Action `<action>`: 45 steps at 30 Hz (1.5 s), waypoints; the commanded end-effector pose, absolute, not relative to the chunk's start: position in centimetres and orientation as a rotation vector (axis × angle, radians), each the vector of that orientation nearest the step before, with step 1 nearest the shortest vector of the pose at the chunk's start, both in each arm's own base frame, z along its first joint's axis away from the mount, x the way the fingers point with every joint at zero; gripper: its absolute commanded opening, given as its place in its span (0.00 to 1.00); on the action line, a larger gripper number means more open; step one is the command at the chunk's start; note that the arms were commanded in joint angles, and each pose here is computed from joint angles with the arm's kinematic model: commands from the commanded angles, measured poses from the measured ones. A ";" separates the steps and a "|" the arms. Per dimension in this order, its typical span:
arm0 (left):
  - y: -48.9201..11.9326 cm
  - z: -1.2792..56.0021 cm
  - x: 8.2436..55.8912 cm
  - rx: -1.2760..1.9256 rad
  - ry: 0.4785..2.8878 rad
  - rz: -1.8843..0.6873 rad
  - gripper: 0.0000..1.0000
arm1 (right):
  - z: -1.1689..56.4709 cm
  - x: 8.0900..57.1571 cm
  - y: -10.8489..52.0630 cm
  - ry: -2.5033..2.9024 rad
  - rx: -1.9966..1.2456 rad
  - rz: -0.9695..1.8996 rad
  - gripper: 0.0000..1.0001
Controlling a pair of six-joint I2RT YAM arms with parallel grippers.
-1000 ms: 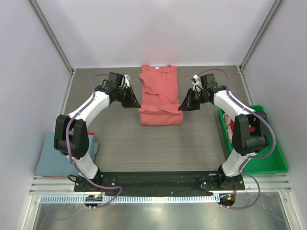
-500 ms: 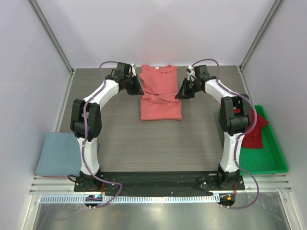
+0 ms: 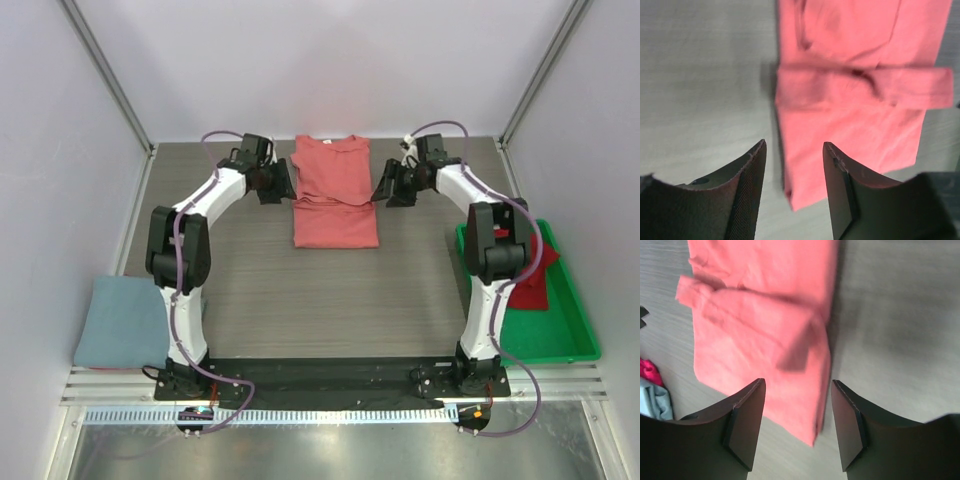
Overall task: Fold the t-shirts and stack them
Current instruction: Fold the tshirt
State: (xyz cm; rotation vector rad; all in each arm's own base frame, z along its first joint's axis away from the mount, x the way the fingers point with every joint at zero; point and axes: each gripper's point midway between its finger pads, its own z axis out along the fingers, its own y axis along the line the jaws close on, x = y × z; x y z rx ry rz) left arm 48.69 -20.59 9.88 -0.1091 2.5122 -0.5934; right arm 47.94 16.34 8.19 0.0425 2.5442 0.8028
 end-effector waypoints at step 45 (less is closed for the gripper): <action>-23.5 2.5 37.3 -0.305 2.832 -0.966 0.43 | 2.0 36.5 17.5 2.749 0.615 1.241 0.52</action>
